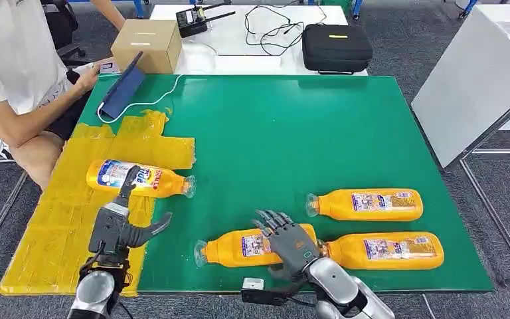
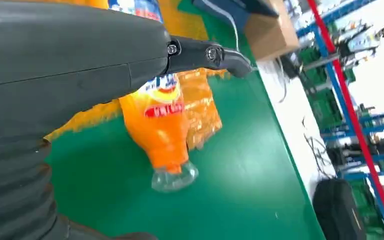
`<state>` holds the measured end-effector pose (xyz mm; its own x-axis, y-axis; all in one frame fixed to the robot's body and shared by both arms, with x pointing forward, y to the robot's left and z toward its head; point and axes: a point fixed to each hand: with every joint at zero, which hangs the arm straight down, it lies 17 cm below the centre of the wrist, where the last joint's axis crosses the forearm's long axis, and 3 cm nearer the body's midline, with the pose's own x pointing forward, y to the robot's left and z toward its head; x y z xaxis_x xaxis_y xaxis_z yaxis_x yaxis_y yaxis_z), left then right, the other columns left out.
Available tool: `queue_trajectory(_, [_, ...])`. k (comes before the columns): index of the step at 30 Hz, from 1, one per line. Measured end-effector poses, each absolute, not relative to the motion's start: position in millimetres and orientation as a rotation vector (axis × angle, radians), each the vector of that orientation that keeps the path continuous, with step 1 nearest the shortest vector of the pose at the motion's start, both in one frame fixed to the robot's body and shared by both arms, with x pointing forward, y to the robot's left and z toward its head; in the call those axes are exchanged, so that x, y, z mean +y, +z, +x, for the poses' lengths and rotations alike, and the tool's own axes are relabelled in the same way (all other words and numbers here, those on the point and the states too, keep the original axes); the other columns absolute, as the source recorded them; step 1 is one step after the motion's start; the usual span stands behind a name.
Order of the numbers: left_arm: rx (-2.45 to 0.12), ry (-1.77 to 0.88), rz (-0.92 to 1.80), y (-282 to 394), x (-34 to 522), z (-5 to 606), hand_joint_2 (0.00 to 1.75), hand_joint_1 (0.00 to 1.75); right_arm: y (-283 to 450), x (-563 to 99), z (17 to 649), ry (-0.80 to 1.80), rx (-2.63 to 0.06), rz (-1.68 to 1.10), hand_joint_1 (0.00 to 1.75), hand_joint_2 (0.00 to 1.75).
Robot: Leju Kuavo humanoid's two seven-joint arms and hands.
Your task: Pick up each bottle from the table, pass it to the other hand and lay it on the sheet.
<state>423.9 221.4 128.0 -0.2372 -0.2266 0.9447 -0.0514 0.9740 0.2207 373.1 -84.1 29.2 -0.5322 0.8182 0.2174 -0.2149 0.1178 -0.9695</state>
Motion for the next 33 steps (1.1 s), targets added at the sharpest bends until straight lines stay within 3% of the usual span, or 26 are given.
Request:
queue_trajectory(17, [-1.804,-0.148,0.182,127,220,423,1.75,0.0,12,-106,385,1.57,-1.438,-0.681,0.0,1.75])
queue_trajectory(18, [-1.804,-0.148,0.182,127,220,423,1.75,0.0,10,-107,386,1.575,-1.426,-0.687,0.09,1.75])
queue_trajectory(20, [-1.804,-0.148,0.181,127,219,423,1.75,0.0,7,-112,390,1.579,-1.402,-0.702,1.47,1.75])
queue_trajectory(21, [-1.804,-0.148,0.18,127,219,423,1.75,0.0,6,-114,393,1.582,-1.392,-0.714,1.66,1.75])
queue_trajectory(22, [-1.804,-0.147,0.179,127,218,422,1.75,0.0,4,-116,395,1.584,-1.381,-0.727,1.75,1.75])
queue_trajectory(33, [-1.841,-0.151,0.19,139,209,419,1.75,0.0,1,-120,404,1.57,-1.359,-0.751,1.73,1.75])
